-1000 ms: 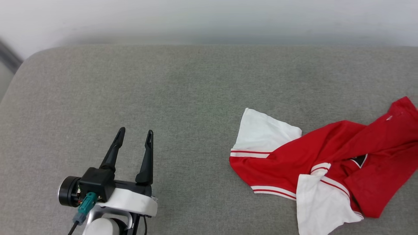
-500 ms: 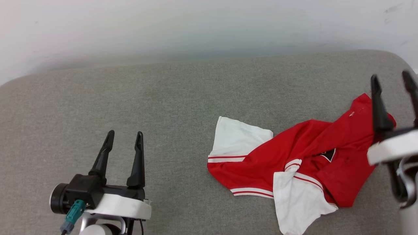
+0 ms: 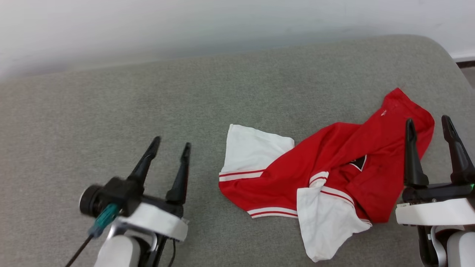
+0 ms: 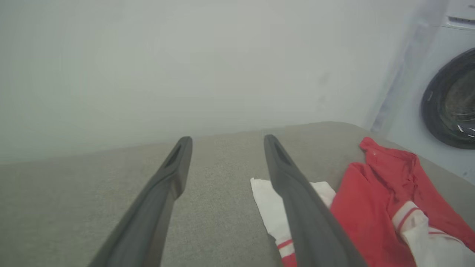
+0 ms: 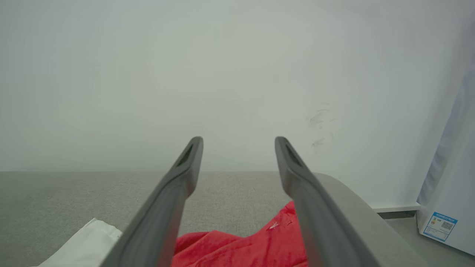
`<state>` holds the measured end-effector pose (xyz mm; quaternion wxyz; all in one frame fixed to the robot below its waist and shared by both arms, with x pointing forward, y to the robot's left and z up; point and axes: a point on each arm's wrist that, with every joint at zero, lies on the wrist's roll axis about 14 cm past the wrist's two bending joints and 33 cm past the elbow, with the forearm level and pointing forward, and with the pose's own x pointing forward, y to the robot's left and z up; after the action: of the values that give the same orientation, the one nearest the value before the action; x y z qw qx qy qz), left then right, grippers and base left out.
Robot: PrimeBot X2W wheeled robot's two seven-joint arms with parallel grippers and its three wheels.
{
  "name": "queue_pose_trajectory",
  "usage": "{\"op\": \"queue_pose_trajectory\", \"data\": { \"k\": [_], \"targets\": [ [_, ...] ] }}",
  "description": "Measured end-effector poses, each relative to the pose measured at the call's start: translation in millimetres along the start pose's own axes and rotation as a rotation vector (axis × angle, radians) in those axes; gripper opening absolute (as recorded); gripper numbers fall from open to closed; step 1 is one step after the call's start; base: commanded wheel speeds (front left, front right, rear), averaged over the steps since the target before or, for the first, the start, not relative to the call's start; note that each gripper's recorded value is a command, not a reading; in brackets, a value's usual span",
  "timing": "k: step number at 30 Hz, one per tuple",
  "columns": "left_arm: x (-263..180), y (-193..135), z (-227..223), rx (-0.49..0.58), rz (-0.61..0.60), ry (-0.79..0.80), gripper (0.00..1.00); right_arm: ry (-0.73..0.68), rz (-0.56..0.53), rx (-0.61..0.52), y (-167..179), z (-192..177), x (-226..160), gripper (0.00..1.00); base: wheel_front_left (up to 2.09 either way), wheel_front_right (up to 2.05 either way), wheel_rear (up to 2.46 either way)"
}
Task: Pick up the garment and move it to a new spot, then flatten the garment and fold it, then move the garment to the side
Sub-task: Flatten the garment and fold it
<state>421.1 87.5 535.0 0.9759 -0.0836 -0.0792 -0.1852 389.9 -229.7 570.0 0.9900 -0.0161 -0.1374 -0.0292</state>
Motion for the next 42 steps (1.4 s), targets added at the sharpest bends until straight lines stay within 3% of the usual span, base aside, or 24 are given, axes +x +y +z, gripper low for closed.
{"op": "queue_pose_trajectory", "data": {
  "k": [8, 13, 21, 28, 33, 34, 35, 42],
  "targets": [
    [71, -51, -17, 0.09, -0.341, 0.249, 1.0, 0.01, -0.033, -0.019, -9, -7, 6, 1.0, 0.0, 0.0, 0.0],
    [97, -62, -49, 0.156, -0.487, 0.566, 1.0, 0.028, -0.045, -0.034, -14, -15, 11, 1.0, 0.0, 0.0, 0.0],
    [111, -53, -99, 0.214, -0.556, 0.945, 1.0, 0.042, -0.086, -0.002, -26, -23, 13, 1.0, 0.0, 0.0, 0.0],
    [102, -38, -159, 0.269, -0.544, 1.149, 1.0, 0.072, -0.1, -0.012, -32, -33, 12, 1.0, 0.0, 0.0, 0.0],
    [100, -37, -181, 0.268, -0.551, 1.203, 1.0, 0.09, -0.124, -0.02, -40, -37, 9, 1.0, 0.0, 0.0, 0.0],
    [99, -37, -184, 0.262, -0.554, 1.214, 0.58, 0.092, -0.127, -0.021, -41, -38, 9, 1.0, 0.0, 0.0, 0.0],
    [98, -37, -185, 0.261, -0.557, 1.219, 0.0, 0.094, -0.129, -0.023, -42, -38, 9, 1.0, 0.0, 0.0, 0.0],
    [115, -13, -172, 0.161, -0.45, 1.074, 0.0, 0.09, -0.104, -0.017, -33, -39, 12, 1.0, 0.0, 0.0, 0.0]
  ]
}}
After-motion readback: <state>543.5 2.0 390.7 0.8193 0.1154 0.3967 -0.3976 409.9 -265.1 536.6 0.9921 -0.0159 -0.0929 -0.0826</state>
